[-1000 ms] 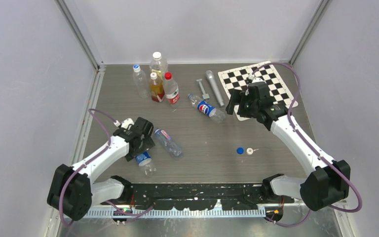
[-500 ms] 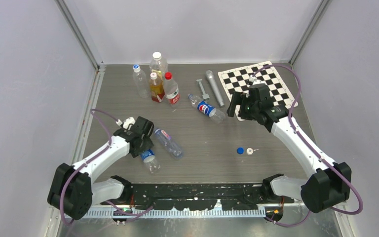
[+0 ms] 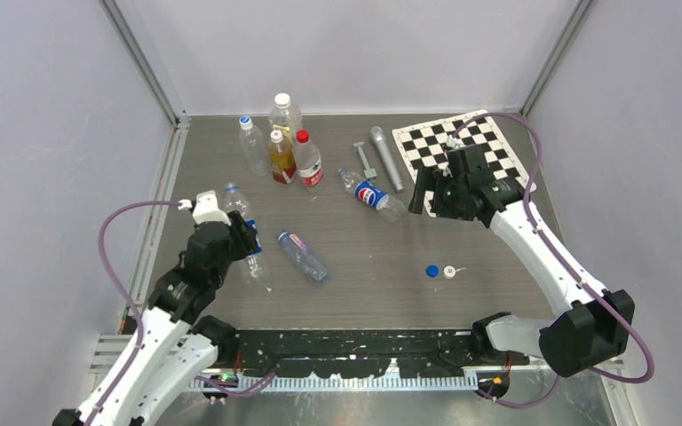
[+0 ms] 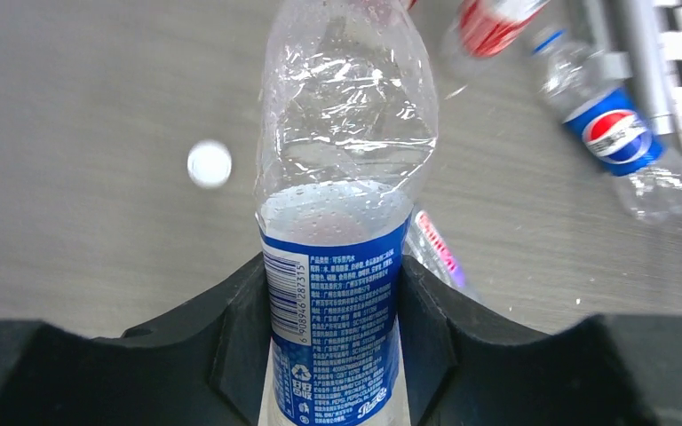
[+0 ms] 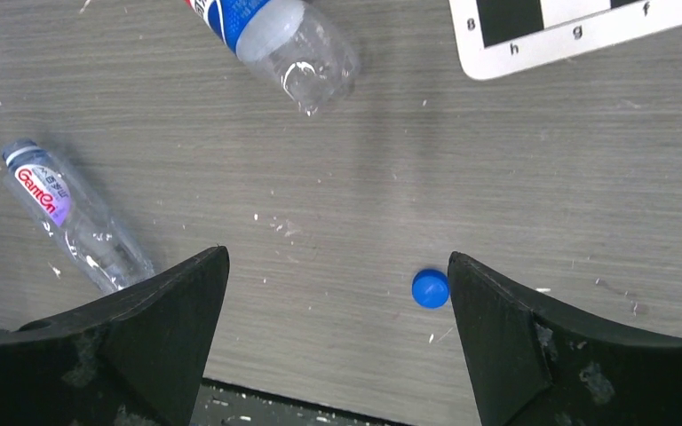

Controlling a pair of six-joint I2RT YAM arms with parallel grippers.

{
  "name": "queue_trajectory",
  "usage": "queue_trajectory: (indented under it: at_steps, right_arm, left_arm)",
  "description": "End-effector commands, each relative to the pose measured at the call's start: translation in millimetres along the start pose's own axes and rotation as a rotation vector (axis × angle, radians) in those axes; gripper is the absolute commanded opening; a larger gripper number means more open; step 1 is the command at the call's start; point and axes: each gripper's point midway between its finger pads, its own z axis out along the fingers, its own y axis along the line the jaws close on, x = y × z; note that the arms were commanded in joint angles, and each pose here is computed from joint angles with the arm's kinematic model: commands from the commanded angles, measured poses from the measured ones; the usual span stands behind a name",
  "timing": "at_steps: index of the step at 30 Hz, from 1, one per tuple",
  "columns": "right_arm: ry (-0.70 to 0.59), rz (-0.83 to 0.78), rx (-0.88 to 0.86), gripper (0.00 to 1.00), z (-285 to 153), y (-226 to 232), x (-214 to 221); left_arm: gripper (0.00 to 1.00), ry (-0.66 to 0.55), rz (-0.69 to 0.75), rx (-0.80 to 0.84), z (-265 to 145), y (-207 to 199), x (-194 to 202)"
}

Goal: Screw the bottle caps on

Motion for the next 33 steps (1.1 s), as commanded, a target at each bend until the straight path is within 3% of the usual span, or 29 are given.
queue_trajectory:
  at_steps: [1, 10, 14, 23, 33]
  right_arm:
    - [0.055, 0.039, -0.006, 1.00, -15.7, 2.6, 8.6]
    - [0.258, 0.087, 0.013, 0.99, -26.0, -1.7, 52.9]
    - [0.292, 0.180, 0.041, 0.99, -19.0, -7.7, 77.9]
    - [0.284, 0.305, 0.061, 0.87, -5.5, -15.5, 111.0]
    - [0.281, 0.384, 0.239, 0.65, 20.2, -45.2, 137.2]
  left_arm:
    - [0.40, -0.238, 0.200, 0.167, -14.6, -23.8, -51.7]
    - [0.41, -0.497, 0.485, 0.512, -50.8, -78.6, -79.2]
    - [0.34, -0.594, 0.567, 0.681, -67.0, -107.2, -81.3]
    - [0.37, -0.544, 0.618, 0.999, -82.1, -152.8, -55.2]
    - [0.40, -0.547, 0.639, 1.108, -83.4, -167.1, -43.1]
